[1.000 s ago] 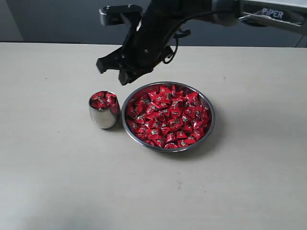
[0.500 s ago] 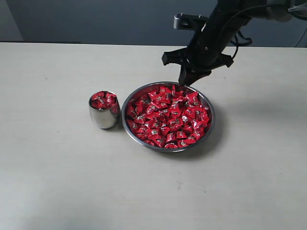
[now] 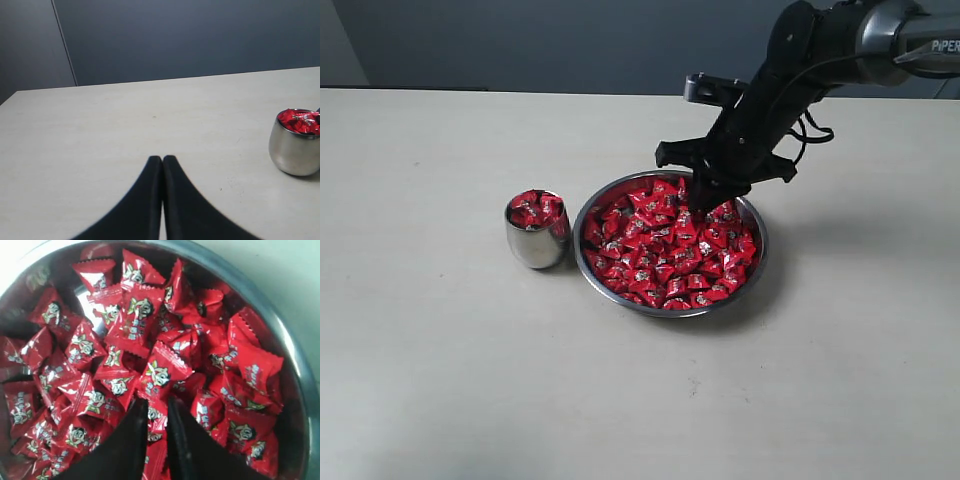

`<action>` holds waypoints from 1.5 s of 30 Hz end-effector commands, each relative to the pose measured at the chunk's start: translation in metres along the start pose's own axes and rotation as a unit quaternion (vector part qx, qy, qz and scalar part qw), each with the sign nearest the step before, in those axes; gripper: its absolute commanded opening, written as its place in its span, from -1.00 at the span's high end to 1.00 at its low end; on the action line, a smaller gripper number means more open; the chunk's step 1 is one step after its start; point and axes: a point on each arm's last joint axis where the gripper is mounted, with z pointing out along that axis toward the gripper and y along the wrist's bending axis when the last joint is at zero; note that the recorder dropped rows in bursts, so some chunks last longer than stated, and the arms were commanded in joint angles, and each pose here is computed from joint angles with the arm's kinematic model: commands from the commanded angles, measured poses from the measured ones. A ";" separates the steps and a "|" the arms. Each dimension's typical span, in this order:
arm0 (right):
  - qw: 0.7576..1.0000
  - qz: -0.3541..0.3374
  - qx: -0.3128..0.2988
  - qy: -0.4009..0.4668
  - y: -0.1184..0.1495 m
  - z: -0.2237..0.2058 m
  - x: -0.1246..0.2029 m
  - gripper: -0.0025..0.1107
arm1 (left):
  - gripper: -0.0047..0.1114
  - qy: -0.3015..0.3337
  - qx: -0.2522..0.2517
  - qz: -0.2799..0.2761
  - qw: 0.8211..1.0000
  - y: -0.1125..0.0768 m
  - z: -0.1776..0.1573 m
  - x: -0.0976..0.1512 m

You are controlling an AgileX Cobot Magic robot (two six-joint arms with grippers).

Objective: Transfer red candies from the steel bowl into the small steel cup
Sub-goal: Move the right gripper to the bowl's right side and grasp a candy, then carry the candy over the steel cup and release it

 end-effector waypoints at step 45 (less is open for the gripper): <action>0.997 -0.012 -0.044 -0.068 0.023 -0.050 -0.004 0.97 | 0.91 -0.007 -0.002 0.000 1.000 0.000 -0.001 -0.003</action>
